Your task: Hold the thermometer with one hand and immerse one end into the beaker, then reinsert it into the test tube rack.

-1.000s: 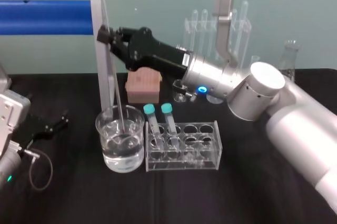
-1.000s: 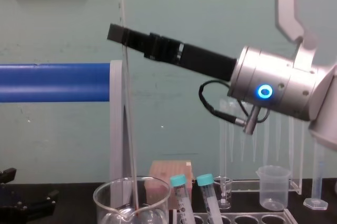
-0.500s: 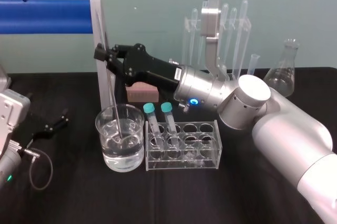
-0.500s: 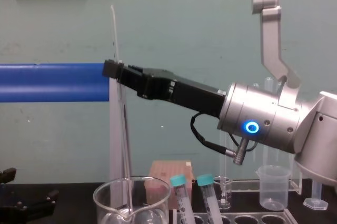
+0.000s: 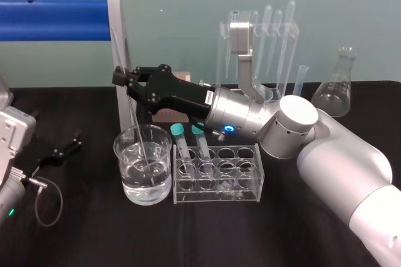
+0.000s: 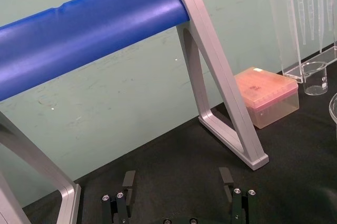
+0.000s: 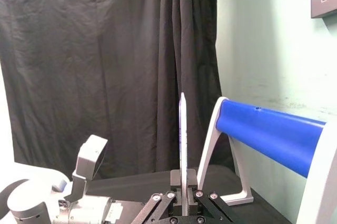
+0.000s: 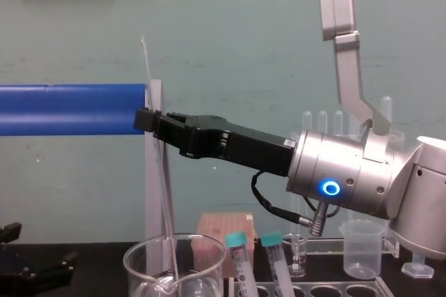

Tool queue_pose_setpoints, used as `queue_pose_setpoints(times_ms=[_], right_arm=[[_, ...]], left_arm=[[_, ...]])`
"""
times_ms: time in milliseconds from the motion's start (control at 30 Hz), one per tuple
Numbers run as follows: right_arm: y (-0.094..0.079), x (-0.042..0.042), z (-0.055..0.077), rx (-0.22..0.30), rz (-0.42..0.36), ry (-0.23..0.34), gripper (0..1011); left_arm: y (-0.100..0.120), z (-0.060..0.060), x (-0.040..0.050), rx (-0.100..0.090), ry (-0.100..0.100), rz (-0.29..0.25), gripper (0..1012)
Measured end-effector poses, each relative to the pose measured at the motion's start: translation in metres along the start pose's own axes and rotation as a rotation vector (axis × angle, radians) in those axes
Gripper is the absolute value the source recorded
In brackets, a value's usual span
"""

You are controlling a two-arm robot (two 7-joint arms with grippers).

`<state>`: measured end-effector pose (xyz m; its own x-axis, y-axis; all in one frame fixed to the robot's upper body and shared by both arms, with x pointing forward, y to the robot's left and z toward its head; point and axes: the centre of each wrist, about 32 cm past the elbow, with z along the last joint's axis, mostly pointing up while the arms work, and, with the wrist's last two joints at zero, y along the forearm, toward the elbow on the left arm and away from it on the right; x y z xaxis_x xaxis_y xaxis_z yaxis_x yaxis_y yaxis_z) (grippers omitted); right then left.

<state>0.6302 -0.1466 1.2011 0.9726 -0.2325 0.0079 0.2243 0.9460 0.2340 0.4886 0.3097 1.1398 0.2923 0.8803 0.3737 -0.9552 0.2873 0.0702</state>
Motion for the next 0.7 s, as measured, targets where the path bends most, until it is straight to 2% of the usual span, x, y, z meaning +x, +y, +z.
queue_pose_setpoints(times_ms=[700], right_arm=[[-0.0024, -0.0031, -0.0009, -0.026, 0.009, 0.003, 57]], left_arm=[[0.0000, 0.0000, 0.0000, 0.000, 0.000, 0.000, 1008]])
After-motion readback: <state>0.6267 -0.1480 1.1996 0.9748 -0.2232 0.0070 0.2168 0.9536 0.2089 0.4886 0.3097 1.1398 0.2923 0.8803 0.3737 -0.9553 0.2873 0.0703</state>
